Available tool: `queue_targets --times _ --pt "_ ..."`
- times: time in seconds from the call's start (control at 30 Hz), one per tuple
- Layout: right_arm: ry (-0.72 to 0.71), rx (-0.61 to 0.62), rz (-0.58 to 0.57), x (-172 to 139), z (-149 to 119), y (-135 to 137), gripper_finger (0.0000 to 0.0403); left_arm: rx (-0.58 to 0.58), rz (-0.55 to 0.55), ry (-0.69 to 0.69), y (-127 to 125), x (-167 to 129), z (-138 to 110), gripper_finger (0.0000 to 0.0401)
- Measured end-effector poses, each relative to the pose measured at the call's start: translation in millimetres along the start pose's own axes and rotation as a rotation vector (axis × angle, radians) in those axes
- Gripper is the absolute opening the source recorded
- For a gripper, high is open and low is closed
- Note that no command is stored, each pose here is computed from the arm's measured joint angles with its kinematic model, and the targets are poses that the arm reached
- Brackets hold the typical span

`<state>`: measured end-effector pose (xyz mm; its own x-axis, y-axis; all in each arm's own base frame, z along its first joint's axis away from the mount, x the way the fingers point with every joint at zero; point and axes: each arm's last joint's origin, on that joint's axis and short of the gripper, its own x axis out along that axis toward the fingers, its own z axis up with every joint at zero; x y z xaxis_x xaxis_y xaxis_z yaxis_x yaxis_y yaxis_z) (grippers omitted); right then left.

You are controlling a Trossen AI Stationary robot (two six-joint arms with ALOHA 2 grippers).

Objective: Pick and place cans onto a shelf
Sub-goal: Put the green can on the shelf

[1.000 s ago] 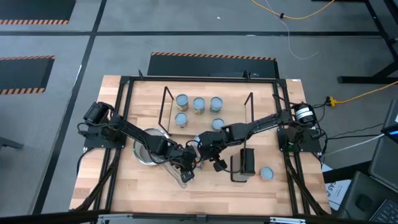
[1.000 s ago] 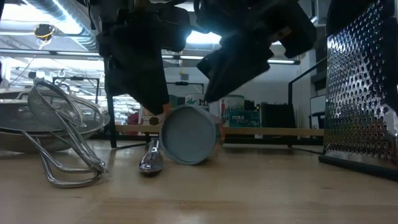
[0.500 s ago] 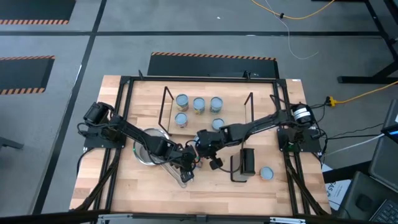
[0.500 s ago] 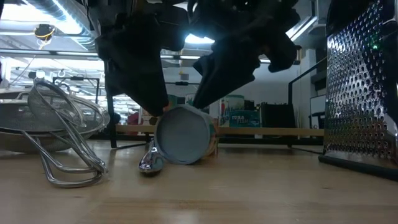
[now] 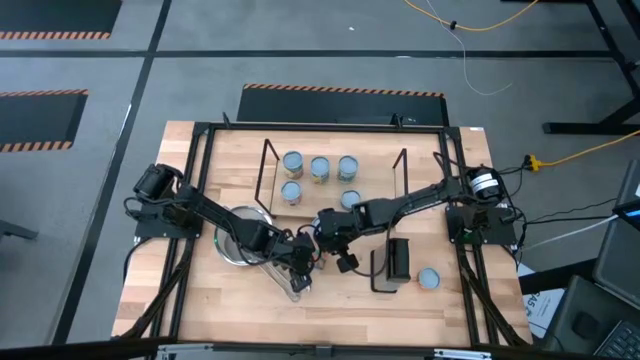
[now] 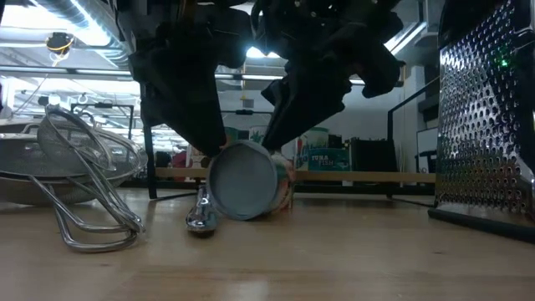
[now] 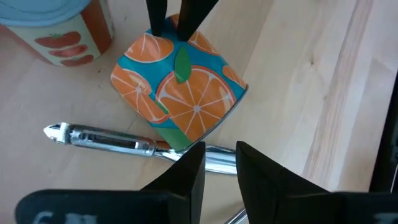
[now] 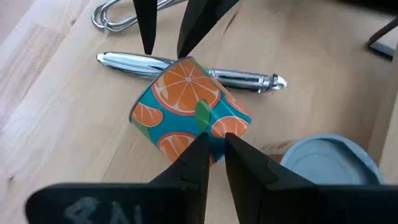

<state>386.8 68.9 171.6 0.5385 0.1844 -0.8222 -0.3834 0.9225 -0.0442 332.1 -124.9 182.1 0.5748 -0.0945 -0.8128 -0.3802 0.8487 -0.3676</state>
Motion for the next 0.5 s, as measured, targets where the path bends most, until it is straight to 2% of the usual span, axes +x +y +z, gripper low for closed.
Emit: queue_targets --times 0.23,0.4,0.5 --pt "0.03 0.026 0.005 -2.6 -2.8 0.4 0.0056 0.001 0.001 0.0 0.2 -0.1 -0.1 0.0082" --pt "0.158 0.044 0.02 2.9 -18.9 2.0 0.0056 0.002 -0.007 -0.001 -0.6 -0.7 -0.1 0.0082" --pt "0.144 0.045 0.016 -2.3 -14.9 0.7 0.0056 0.025 -0.011 0.004 -1.8 -0.9 -1.6 0.0082"
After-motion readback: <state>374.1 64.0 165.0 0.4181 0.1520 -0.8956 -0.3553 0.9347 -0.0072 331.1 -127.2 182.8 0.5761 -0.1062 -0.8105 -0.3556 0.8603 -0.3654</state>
